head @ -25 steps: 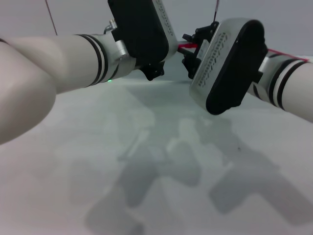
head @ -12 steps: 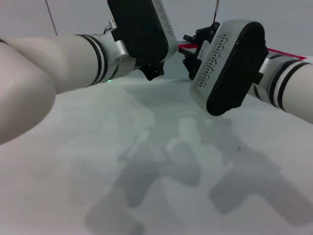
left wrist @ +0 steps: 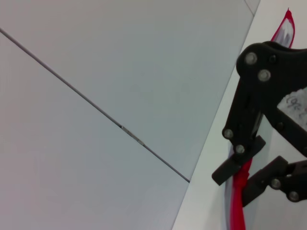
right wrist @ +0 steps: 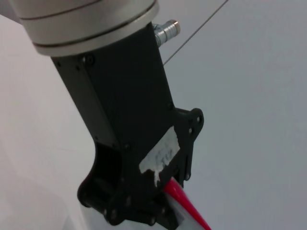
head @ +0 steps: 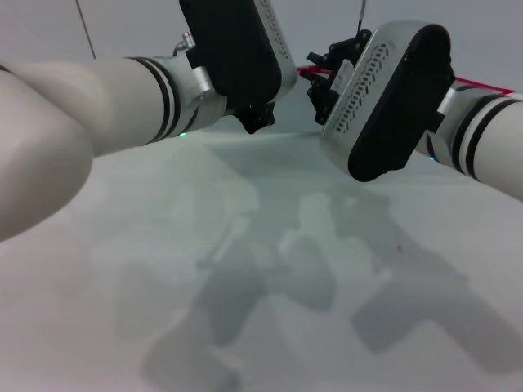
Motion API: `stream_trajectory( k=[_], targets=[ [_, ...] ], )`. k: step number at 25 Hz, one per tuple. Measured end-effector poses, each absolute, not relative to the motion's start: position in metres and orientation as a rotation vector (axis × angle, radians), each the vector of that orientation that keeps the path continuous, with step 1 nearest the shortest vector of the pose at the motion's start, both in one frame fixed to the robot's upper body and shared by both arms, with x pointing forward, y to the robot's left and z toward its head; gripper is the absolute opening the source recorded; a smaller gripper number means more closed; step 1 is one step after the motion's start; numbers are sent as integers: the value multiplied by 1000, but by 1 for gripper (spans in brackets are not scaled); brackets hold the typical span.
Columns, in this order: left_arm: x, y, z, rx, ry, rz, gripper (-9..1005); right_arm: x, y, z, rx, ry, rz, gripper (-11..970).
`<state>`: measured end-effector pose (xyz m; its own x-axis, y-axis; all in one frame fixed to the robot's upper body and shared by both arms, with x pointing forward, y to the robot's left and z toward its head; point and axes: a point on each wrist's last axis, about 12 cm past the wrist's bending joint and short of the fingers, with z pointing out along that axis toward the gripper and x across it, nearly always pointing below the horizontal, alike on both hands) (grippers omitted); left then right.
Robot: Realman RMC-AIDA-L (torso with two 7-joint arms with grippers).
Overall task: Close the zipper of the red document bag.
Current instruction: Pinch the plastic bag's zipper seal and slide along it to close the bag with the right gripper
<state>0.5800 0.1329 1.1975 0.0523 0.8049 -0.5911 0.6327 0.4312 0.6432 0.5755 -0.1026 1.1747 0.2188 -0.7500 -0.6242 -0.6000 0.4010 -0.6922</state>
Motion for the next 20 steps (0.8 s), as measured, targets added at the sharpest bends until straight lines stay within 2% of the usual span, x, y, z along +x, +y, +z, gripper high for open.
stream_trajectory(
  k=[20],
  targets=[
    [580,132,1198,1277,1650,209,55,575,-101,1177,-1280,1464,-152,105]
  ],
)
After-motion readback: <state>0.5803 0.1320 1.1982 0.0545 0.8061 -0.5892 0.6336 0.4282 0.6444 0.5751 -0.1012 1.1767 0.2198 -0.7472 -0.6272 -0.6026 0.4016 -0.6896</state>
